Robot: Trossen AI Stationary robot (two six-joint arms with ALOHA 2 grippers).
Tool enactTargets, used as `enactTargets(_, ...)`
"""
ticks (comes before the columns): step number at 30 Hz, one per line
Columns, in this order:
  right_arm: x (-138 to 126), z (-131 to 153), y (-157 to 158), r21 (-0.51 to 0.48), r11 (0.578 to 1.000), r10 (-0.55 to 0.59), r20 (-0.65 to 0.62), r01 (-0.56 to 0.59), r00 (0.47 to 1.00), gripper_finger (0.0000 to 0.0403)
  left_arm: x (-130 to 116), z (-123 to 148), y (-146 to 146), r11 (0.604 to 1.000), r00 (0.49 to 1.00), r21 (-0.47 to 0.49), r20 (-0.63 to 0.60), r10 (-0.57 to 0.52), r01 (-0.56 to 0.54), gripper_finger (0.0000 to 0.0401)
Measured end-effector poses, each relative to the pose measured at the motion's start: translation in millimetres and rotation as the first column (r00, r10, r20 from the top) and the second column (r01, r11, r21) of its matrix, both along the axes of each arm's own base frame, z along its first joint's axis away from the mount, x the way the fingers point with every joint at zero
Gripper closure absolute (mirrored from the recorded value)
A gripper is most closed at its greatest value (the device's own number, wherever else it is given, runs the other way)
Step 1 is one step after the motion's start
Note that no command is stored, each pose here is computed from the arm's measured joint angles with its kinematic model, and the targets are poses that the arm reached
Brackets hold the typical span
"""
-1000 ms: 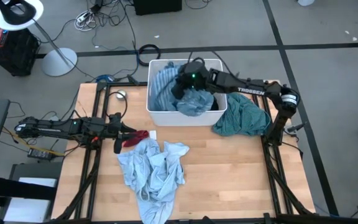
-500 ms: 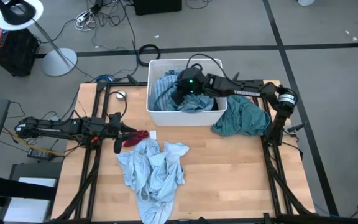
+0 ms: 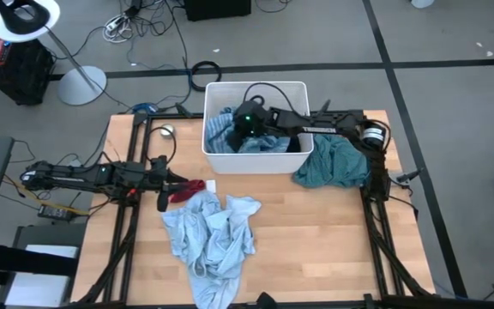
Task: Sort clothes
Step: Put the blue shirts into the laundry bin, then put the red sock into the laundry bin
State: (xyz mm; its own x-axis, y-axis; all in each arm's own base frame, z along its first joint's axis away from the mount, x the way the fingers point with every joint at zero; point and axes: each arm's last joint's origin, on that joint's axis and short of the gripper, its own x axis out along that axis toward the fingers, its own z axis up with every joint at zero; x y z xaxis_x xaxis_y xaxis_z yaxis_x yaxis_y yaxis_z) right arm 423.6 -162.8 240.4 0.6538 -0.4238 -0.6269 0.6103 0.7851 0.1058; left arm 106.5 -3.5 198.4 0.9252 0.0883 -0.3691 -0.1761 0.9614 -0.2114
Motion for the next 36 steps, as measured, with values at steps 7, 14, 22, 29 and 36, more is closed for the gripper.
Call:
enactTargets(7, 9, -32, -4, 0.067, 0.998, 0.022, -0.053, -0.019, 0.998, 0.0378, 0, 0, 0, 1.0, 1.0, 0.0, -0.003, 0.0, 0.0, 0.029)
enactTargets(14, 11, -37, -7, 0.119, 0.992, -0.028, -0.01, 0.029, 1.0, 0.032, 0, 0, 0, 1.0, 1.0, 0.0, -0.003, 0.0, 0.0, 0.029)
enactTargets(22, -2, 2, -9, 0.159, 0.987, -0.002, 0.09, -0.012, 0.996, 0.0237, 0, 0, 0, 1.0, 1.0, 0.0, -0.004, 0.0, 0.0, 0.029)
enactTargets(29, -22, 51, -1, 0.081, 0.995, 0.042, 0.149, -0.054, 0.988, 0.0189, 0, 0, 0, 1.0, 1.0, -0.005, -0.001, 0.002, -0.002, 0.029)
enactTargets(36, -58, 103, 13, 0.04, 0.997, 0.06, 0.185, -0.068, 0.981, 0.018, 0, 0, 0, 1.0, 1.0, -0.007, -0.001, 0.002, -0.002, 0.029)
